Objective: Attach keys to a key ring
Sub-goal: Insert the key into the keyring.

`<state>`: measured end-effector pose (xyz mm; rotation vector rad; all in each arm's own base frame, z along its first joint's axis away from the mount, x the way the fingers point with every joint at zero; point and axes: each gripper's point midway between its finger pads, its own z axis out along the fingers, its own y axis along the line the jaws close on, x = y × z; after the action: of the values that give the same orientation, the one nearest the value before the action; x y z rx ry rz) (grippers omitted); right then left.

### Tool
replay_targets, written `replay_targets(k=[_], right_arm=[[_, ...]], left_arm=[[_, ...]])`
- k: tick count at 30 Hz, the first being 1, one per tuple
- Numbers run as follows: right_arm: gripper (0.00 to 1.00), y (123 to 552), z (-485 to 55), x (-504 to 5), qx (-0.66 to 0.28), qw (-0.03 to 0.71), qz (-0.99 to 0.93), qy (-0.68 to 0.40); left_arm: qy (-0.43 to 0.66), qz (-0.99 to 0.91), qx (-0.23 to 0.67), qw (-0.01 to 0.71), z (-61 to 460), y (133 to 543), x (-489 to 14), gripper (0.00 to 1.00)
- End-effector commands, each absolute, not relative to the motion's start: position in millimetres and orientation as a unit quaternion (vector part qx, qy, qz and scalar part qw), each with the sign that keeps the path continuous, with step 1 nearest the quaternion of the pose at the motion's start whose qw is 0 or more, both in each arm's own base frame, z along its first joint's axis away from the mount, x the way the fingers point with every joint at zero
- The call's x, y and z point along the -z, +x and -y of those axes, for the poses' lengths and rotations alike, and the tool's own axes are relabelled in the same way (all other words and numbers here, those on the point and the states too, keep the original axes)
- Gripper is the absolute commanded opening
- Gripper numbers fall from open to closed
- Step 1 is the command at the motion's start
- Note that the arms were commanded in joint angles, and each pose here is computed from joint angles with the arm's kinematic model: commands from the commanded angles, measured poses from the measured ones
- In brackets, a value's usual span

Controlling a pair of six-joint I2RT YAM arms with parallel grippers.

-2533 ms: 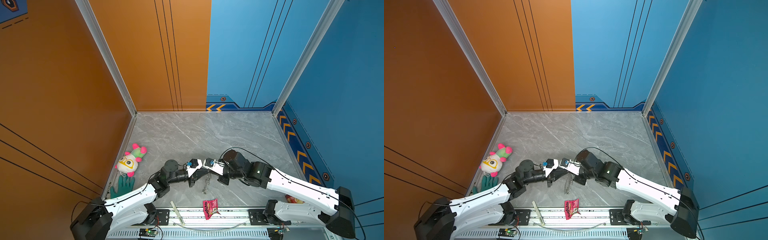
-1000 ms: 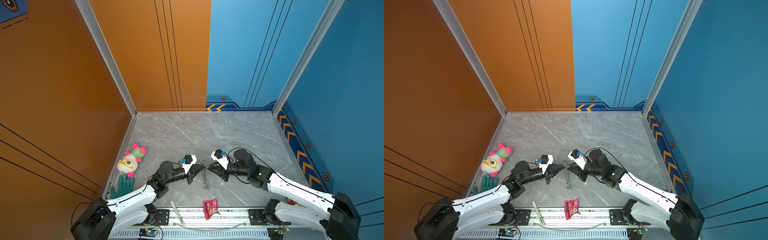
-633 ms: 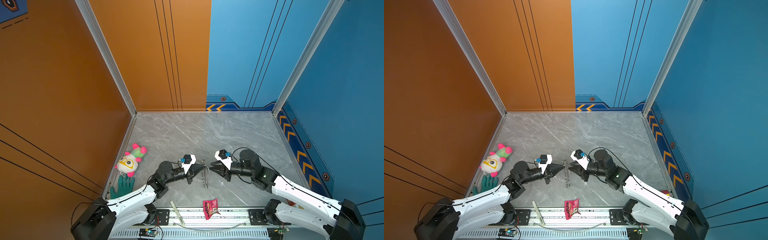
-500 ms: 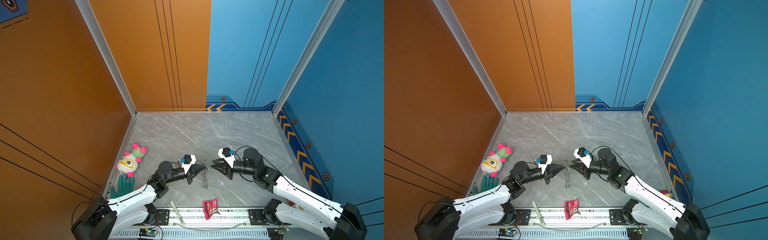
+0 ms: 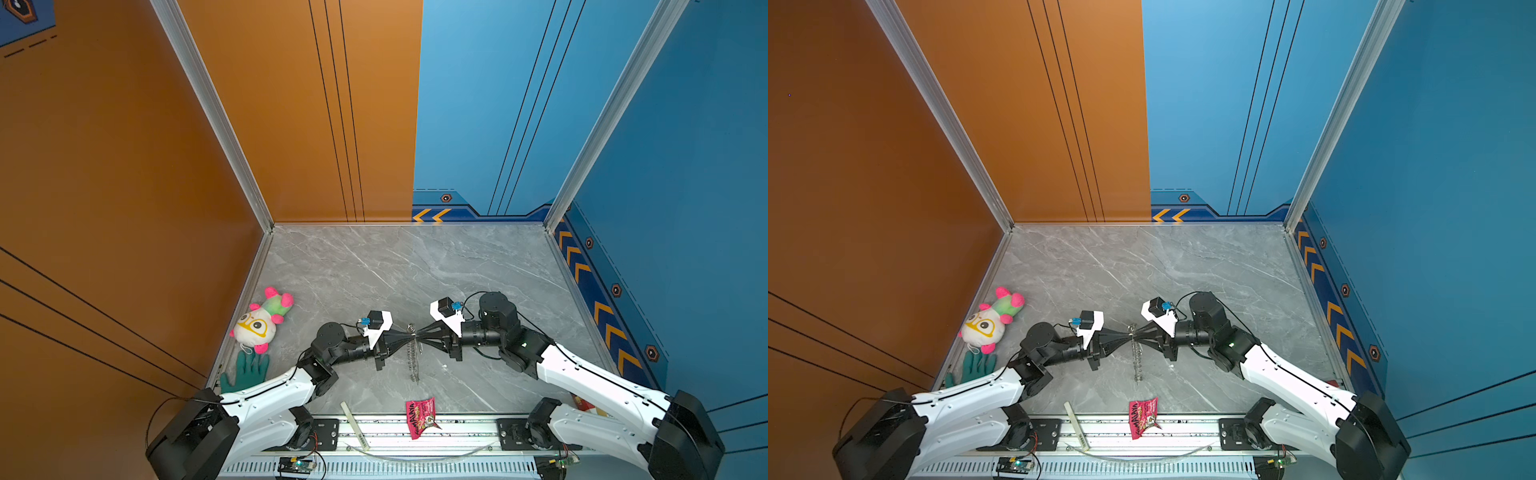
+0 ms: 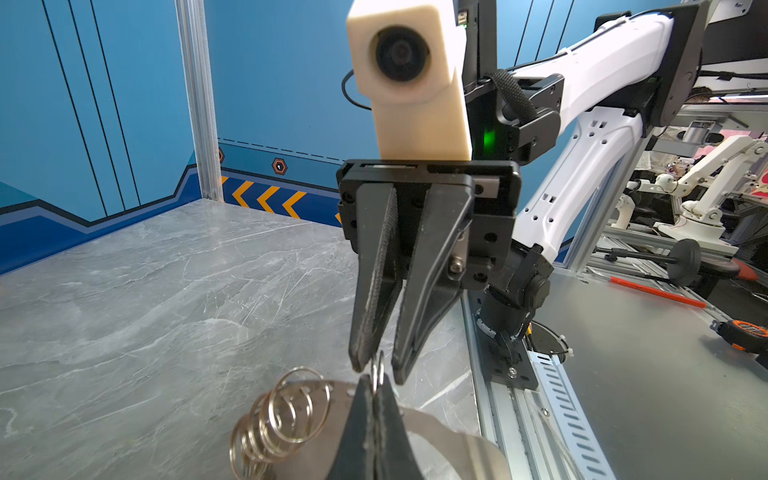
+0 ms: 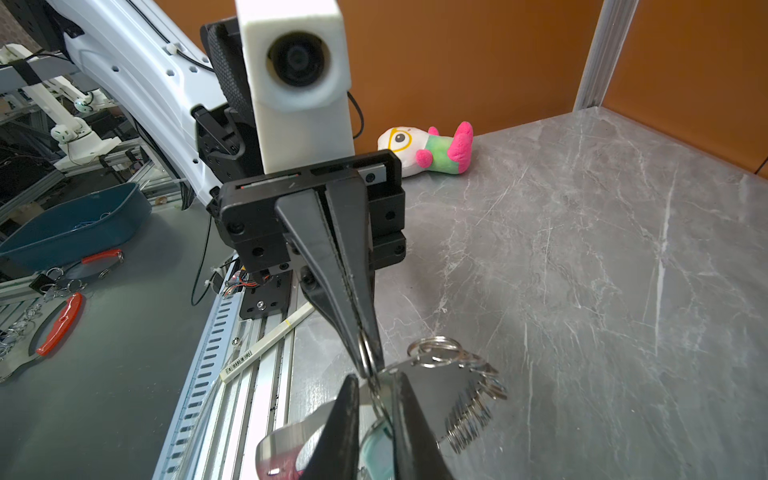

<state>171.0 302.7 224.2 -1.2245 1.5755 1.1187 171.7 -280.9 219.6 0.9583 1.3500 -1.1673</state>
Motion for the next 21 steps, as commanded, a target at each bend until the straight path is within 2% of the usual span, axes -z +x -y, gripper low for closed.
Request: replay_targets(k=[1,21], right_arm=[[0.15,164.9,-307.6,-239.1,-0.455,0.422,-0.6,-0.504],[0.0,151.1,-310.5,-231.7,-0.441,0.393,-0.61,-0.529]], left_arm=[[0.409,-0.543,0.501,0.535,280.2,167.0,-229.0,0.0],[0.407,-0.545,0.5,0.537,280.1,168.3,-228.1,0.0]])
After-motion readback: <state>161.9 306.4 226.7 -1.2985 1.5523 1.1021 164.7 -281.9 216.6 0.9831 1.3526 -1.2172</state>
